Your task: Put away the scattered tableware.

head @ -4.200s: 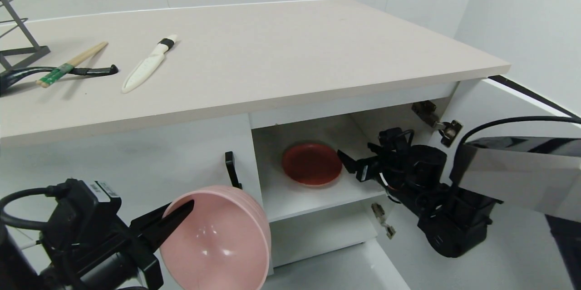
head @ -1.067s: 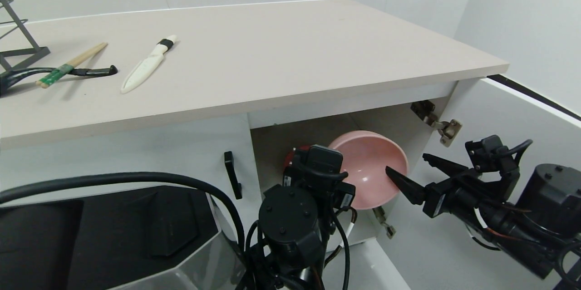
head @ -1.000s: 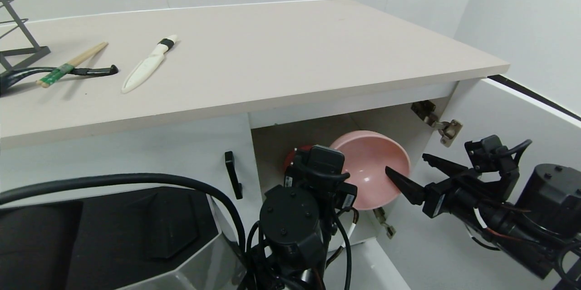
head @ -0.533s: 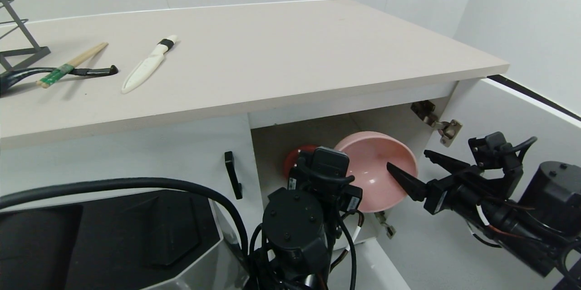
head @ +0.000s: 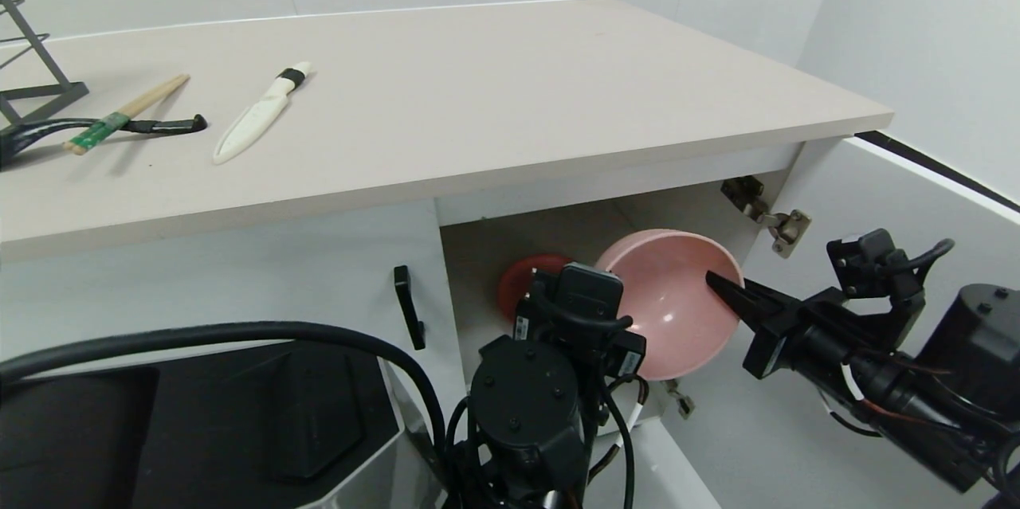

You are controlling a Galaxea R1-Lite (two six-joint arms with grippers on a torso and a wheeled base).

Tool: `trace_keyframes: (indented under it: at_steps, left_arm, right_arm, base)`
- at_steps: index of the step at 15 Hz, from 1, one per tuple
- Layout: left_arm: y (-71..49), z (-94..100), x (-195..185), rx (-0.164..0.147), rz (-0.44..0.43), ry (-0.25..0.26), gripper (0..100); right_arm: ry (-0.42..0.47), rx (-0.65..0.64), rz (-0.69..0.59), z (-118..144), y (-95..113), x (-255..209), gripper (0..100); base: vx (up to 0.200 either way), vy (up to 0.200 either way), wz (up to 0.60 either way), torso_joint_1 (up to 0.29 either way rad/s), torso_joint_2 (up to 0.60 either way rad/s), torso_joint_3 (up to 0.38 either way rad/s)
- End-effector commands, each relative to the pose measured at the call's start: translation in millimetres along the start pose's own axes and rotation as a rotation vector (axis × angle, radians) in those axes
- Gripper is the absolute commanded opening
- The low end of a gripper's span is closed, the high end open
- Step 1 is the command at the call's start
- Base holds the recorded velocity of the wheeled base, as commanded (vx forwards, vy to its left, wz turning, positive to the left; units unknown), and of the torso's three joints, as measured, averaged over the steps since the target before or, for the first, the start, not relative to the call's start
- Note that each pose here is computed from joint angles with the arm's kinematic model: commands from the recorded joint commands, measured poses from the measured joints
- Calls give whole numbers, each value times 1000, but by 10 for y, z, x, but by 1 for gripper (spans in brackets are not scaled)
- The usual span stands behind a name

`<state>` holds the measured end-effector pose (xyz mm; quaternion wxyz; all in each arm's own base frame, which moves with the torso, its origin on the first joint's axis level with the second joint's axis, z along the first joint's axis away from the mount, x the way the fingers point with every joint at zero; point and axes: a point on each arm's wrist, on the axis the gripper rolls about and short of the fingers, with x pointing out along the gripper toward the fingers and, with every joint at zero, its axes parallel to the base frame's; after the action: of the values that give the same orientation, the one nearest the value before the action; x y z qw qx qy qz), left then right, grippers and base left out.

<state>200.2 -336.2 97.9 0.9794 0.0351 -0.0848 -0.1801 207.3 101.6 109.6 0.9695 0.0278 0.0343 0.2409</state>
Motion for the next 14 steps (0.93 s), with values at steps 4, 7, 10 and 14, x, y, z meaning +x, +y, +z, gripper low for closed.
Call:
trace_keyframes:
  at_steps: [4,7,10,14]
  left_arm:
    - [-46,232,-132,-34,-85,-50,100]
    - [331,383,-196,-5,-190,-80,100]
    - [660,358,-449,39,-334,-42,100]
    - [1184,288,-1108,70,-711,30,100]
  right_arm:
    - [39,0,-4,-83,-12,19,0]
    - [60,1,-7,-123,-18,2,0]
    - [74,2,-9,-148,-22,-15,0]
    - [99,3,-20,-205,-49,11,0]
  base:
    - [0,0,0,0,0,0]
    - [0,0,0,0,0,0]
    - [0,0,0,0,0,0]
    - [0,0,0,0,0,0]
